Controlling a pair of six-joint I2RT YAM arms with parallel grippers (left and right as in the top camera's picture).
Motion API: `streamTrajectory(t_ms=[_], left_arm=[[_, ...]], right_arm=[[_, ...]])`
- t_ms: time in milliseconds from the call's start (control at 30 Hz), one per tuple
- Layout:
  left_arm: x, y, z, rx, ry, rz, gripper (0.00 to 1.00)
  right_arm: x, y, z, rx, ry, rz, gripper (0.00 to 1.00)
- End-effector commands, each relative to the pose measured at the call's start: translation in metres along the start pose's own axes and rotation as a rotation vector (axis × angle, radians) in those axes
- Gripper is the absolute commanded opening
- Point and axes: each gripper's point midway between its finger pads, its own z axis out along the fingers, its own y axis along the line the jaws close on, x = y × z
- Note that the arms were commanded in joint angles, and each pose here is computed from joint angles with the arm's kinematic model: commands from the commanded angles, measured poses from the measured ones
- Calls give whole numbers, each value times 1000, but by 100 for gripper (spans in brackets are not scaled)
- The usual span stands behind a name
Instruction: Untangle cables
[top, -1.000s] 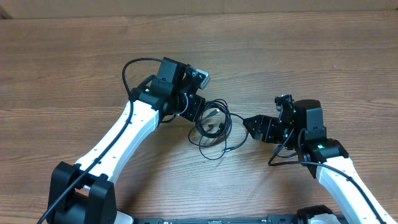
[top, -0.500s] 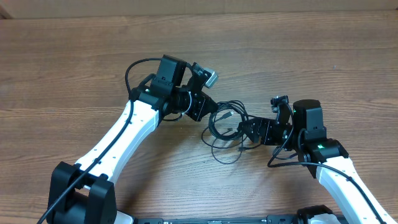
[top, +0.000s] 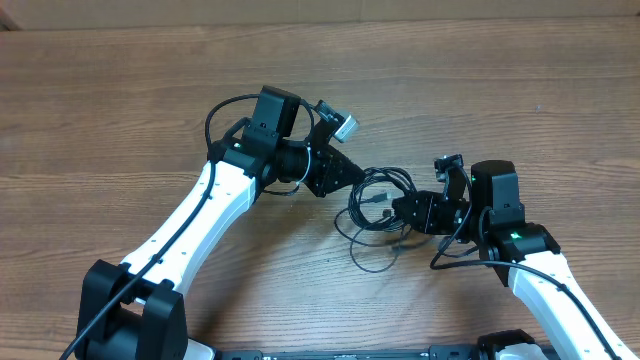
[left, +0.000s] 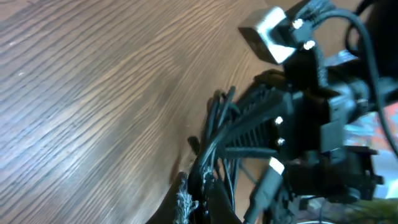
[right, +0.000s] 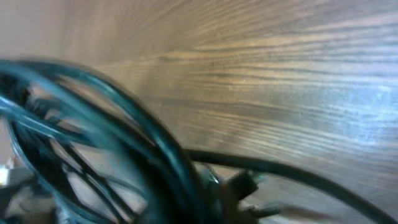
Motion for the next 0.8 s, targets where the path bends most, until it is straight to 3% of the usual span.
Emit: streamTrajectory(t_ms=[0, 67, 167, 533, 633, 767], left_arm=[[-3, 11, -6, -121, -5, 2, 12], [-1, 17, -6, -153, 3, -5, 27], [-1, 16, -6, -149, 5, -6, 38], [-4, 17, -6, -153, -6, 5, 49], [-7, 15, -5, -148, -18, -9, 48], [-9, 13, -3, -140, -42, -254, 31]], right_arm=[[-11, 6, -3, -6, -24, -15, 4], [-10, 6, -3, -6, -24, -16, 4], [-10, 6, -3, -6, -24, -16, 4], [-10, 7, -3, -15, -20, -18, 4], [-7, 14, -3, -56, -3, -48, 4], [-4, 19, -4, -86, 9, -51, 4]])
